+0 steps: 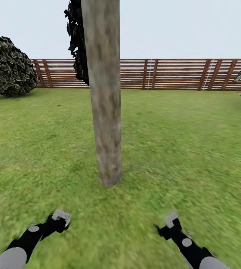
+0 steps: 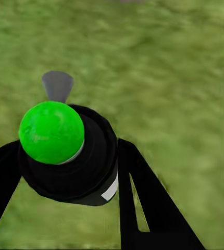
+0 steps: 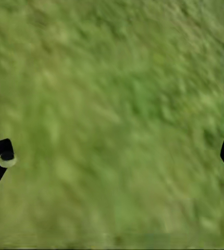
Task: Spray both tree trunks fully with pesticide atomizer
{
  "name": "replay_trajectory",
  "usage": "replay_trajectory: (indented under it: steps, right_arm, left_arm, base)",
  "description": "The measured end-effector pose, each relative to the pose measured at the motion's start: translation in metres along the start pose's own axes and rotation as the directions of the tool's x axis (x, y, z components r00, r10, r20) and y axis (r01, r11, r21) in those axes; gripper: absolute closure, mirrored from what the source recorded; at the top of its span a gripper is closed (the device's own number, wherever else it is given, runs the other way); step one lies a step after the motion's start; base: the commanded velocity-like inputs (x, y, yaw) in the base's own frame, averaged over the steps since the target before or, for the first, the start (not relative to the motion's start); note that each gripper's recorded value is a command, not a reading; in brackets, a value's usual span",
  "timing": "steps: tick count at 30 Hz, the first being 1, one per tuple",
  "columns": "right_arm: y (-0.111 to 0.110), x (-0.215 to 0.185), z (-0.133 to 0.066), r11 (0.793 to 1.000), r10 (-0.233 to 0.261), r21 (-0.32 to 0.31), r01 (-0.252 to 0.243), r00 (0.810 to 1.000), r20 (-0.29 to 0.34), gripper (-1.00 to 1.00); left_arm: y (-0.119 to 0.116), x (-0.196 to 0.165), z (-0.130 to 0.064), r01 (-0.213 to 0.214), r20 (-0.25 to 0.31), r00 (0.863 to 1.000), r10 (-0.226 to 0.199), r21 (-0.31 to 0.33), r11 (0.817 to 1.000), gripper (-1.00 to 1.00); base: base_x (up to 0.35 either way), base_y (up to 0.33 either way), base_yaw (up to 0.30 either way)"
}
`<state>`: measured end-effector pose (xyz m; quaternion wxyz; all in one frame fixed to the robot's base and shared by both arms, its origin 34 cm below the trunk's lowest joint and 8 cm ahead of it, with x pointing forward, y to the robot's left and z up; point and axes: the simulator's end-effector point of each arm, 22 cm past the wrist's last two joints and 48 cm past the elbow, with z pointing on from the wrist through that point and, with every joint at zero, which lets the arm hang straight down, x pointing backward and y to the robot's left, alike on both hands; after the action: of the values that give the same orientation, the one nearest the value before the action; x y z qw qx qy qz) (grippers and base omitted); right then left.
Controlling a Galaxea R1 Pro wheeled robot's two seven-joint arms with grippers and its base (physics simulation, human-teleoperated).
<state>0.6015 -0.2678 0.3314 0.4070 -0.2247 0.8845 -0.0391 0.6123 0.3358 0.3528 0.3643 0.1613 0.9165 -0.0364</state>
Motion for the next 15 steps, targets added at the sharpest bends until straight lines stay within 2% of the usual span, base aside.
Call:
replay_trajectory:
  steps: [1, 2, 4, 6, 8, 9, 10, 12, 14, 15]
  right_arm:
    - [-0.009, 0.013, -0.003, 0.996, 0.035, 0.087, -0.033, 0.999, -0.02, -1.0]
    - [-0.032, 0.032, -0.013, 0.957, 0.19, 0.224, -0.183, 0.982, -0.014, -1.0]
    - [-0.047, 0.047, -0.019, 0.904, 0.324, 0.297, -0.309, 0.946, -0.001, -1.0]
    - [-0.064, 0.062, -0.027, 0.835, 0.437, 0.363, -0.413, 0.899, 0.019, -1.0]
    - [-0.073, 0.075, -0.034, 0.806, 0.473, 0.392, -0.443, 0.881, 0.022, -1.0]
    - [-0.079, 0.081, -0.037, 0.799, 0.479, 0.403, -0.446, 0.878, 0.022, -1.0]
    - [-0.082, 0.084, -0.039, 0.795, 0.482, 0.409, -0.447, 0.876, 0.022, -1.0]
    - [-0.085, 0.087, -0.04, 0.793, 0.482, 0.413, -0.447, 0.876, 0.021, -1.0]
    - [-0.086, 0.087, -0.04, 0.793, 0.482, 0.414, -0.447, 0.876, 0.02, -1.0]
    - [-0.085, 0.09, -0.041, 0.793, 0.483, 0.415, -0.445, 0.875, 0.016, -1.0]
  left_arm:
    - [0.002, 0.008, 0.004, 0.038, -0.011, 0.999, -0.038, -0.069, 0.997, 1.0]
    - [0.0, 0.01, 0.01, 0.076, -0.008, 0.997, -0.079, -0.181, 0.981, 1.0]
    - [0.0, 0.012, 0.011, 0.11, -0.009, 0.993, -0.114, -0.216, 0.97, 1.0]
    - [-0.002, 0.023, 0.011, 0.154, -0.038, 0.985, -0.167, -0.23, 0.961, 1.0]
    - [-0.01, 0.039, 0.011, 0.181, -0.099, 0.973, -0.207, -0.227, 0.957, 1.0]
    - [-0.023, 0.044, 0.013, 0.183, -0.131, 0.968, -0.213, -0.21, 0.96, 1.0]
    - [-0.038, 0.046, 0.016, 0.177, -0.152, 0.966, -0.207, -0.19, 0.966, 1.0]
    - [-0.051, 0.047, 0.019, 0.162, -0.172, 0.966, -0.191, -0.171, 0.972, 1.0]
    - [-0.055, 0.05, 0.019, 0.162, -0.19, 0.963, -0.193, -0.169, 0.972, 1.0]
    - [-0.057, 0.056, 0.018, 0.169, -0.218, 0.954, -0.205, -0.169, 0.971, 1.0]
  base:
    - [0.0, 0.0, 0.0]
    - [0.0, 0.0, 0.0]
    - [0.0, 0.0, 0.0]
    - [0.0, 0.0, 0.0]
    - [0.0, 0.0, 0.0]
    - [0.0, 0.0, 0.0]
    - [0.0, 0.0, 0.0]
    - [0.0, 0.0, 0.0]
    - [0.0, 0.0, 0.0]
    - [0.0, 0.0, 0.0]
